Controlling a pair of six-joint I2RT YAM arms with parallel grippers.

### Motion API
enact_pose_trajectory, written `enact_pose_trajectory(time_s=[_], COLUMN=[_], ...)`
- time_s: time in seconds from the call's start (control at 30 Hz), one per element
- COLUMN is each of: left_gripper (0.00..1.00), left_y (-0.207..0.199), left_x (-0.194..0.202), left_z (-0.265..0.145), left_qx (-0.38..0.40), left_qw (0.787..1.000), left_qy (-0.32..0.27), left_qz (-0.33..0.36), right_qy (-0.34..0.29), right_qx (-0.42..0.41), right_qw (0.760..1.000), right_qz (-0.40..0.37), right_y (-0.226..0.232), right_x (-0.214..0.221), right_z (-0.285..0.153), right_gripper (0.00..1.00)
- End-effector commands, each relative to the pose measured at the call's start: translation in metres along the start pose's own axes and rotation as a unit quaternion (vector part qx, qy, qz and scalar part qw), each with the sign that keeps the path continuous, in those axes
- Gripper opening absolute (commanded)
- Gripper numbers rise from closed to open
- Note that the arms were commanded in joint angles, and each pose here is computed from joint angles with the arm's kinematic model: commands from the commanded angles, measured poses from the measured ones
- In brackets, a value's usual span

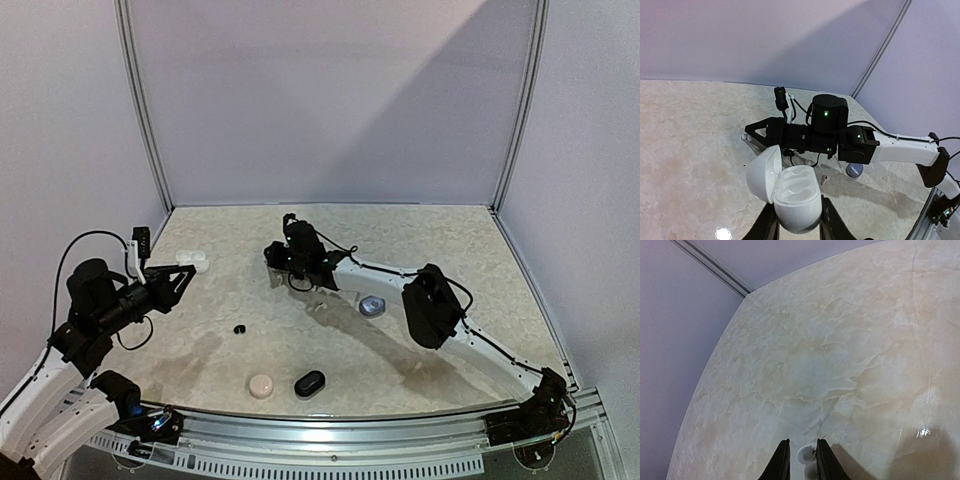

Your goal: Insert the wireless bluetooth earbuds into the charging case

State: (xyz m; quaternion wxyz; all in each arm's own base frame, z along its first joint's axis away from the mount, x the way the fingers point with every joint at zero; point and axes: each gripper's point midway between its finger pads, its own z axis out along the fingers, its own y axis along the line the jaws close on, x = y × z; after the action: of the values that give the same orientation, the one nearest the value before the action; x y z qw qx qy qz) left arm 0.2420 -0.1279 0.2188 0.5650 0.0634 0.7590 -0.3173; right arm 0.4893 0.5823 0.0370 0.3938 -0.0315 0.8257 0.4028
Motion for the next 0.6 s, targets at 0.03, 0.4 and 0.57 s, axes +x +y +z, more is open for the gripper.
enact_pose_trajectory(time_s=[0.03,0.4,0.57], left_gripper=[0.00,0.00,0.00], left_y=[0.003,0.002,0.002], left_x=[-0.004,-0.004,-0.005], left_z=[-0.001,-0.002,-0.003], left_qx=[-0.005,-0.001,-0.002], left_qw=[1.000,1.000,1.000], left_qy=[-0.013,-0.014,-0.015], left_qz=[0.002,0.003,0.003], right_qy=[0.100,0.133,0.143], right_qx=[0.005,0.022,0.031], right_qw=[0.994,0.988,0.984], right_qz=[-0.035,-0.080,-0.100], right_y=[-0.001,0.006,0.010], right_x=[0.068,0.085,0.091], right_z=[-0.001,-0.012,-0.017], right_gripper=[0.19,0.17,0.16])
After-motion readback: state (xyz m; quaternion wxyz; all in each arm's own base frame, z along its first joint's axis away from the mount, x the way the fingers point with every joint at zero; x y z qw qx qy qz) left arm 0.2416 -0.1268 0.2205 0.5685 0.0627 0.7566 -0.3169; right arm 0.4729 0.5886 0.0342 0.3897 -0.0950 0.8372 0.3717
